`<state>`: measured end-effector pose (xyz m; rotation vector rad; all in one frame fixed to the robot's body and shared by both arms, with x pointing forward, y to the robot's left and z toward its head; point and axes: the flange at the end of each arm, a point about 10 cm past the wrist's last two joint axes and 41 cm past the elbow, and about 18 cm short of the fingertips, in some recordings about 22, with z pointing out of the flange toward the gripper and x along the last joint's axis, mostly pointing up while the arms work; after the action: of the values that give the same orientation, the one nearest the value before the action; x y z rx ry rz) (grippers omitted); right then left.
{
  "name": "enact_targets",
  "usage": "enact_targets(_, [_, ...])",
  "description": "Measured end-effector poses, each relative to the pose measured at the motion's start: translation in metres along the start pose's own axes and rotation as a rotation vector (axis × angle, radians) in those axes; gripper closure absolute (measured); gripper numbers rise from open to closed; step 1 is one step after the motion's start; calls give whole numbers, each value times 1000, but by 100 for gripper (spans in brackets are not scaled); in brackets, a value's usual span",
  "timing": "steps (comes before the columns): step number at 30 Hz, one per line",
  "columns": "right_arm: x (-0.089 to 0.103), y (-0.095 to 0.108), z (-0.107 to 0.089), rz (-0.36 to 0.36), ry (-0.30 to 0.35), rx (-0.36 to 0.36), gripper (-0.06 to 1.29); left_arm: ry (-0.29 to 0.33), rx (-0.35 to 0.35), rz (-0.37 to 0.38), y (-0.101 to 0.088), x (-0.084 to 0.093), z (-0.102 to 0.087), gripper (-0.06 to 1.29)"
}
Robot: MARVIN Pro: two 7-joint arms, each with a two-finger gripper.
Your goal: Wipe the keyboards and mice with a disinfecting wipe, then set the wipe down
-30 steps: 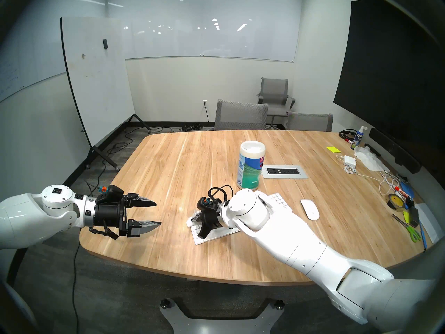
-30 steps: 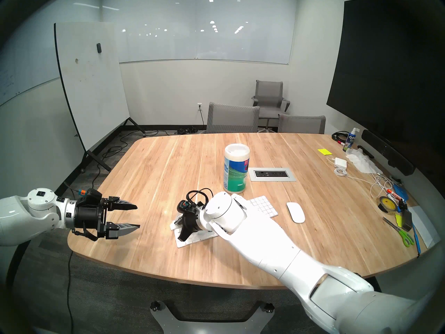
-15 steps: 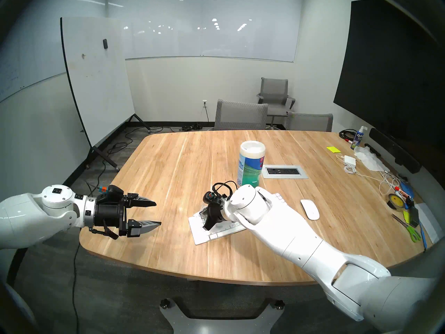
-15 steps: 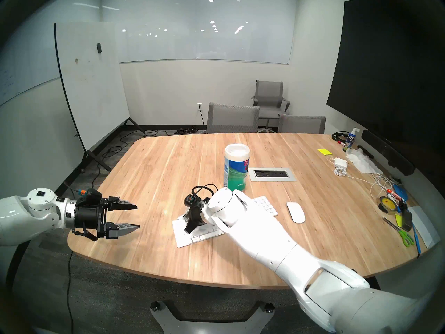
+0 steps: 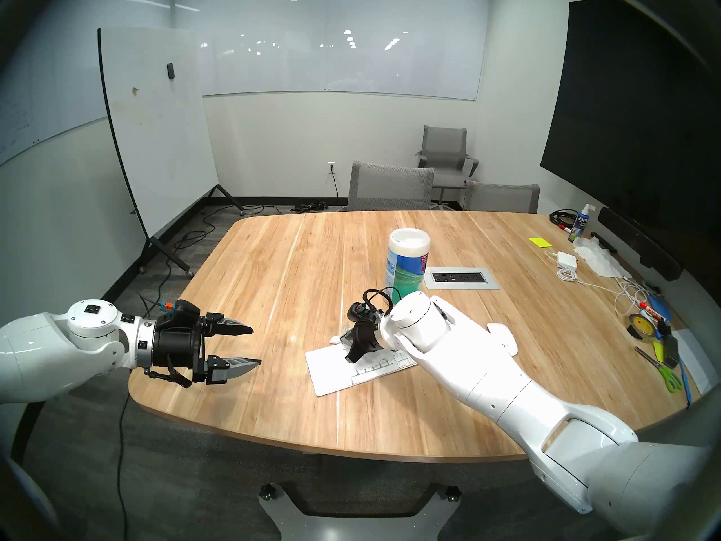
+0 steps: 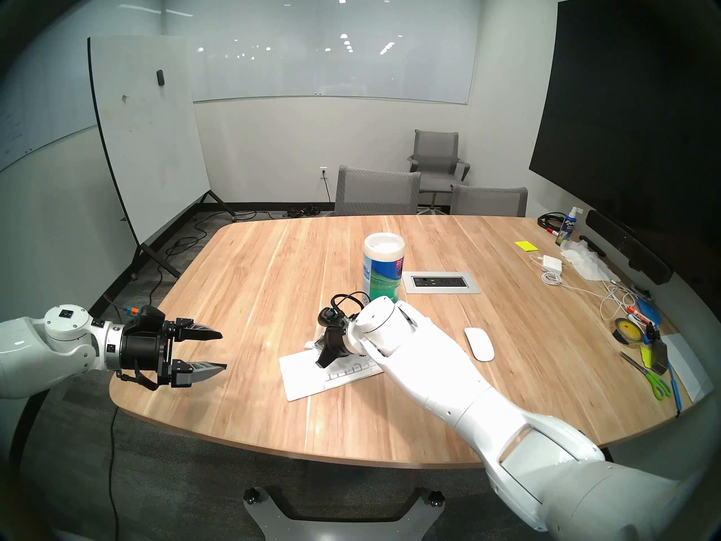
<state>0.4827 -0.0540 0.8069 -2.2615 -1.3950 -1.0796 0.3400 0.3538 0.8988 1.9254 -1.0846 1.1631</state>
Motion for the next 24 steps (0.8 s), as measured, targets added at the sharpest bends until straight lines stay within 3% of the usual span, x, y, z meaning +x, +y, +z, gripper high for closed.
enact_targets(24, [-33,55,-21,68,-16,-51,125,0,0,0,0,0,0,-4])
